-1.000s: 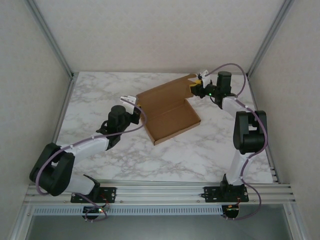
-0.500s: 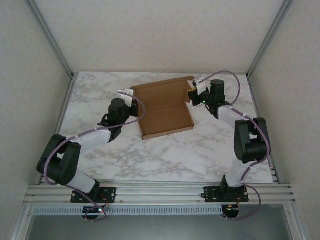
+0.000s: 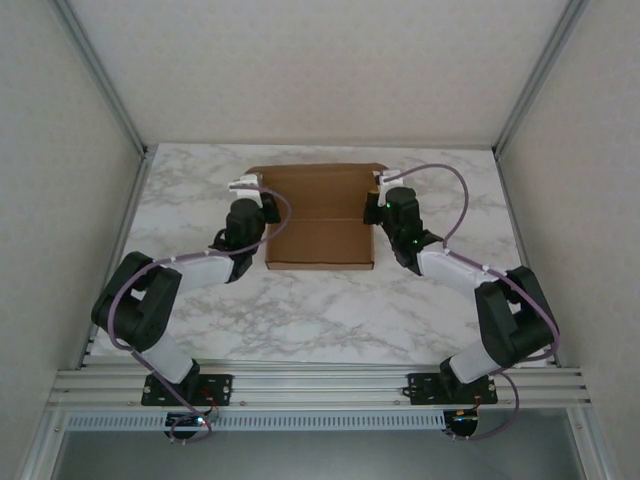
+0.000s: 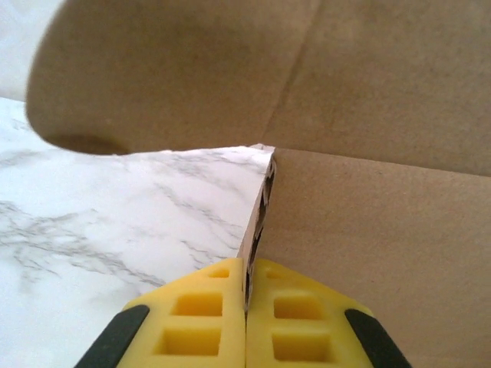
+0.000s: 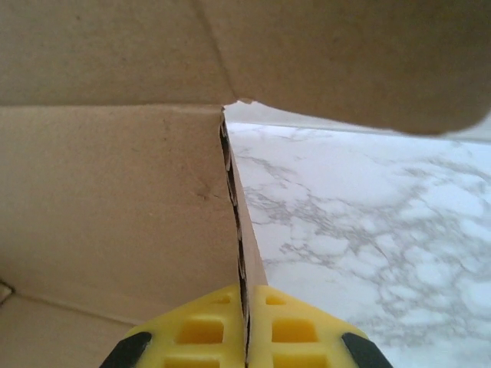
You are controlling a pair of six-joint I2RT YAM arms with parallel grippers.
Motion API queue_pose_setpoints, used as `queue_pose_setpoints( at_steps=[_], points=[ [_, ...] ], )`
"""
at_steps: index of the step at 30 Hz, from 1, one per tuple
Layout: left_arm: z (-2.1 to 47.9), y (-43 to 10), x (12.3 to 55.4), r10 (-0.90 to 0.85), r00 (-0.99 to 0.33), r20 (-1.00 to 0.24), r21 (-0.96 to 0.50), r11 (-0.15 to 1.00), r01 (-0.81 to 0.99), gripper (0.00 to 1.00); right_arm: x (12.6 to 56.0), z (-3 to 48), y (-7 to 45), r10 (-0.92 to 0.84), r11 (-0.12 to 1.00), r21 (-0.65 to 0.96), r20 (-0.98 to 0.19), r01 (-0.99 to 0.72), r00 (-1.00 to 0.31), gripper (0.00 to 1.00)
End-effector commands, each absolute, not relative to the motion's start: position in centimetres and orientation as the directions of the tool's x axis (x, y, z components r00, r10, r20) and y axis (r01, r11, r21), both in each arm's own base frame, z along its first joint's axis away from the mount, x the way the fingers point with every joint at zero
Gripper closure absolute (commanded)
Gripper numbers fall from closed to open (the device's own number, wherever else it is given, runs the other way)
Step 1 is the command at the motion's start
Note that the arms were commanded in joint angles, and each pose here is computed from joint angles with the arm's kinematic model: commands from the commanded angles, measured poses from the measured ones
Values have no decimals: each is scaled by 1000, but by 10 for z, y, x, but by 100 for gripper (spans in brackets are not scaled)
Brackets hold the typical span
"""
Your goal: Fold the paper box
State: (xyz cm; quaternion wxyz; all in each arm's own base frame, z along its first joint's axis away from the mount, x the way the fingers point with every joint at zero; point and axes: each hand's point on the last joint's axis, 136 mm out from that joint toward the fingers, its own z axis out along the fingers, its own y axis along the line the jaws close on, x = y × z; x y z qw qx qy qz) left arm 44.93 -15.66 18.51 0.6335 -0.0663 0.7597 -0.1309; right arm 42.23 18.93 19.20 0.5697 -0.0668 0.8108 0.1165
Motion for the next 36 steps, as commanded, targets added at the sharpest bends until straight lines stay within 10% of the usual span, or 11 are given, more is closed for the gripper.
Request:
queue_pose_setpoints(
  at_steps=[1,36],
  points=[
    [202,-171,436,-368,-105,-924,-379,919,110,100,419,213,175,248,958,277,-933,-79,-260,100],
    [141,-163,346,-287,-46,-957,-291,943,160,100,359,107,188,249,927,328,-902,-184,-352,100]
  ],
)
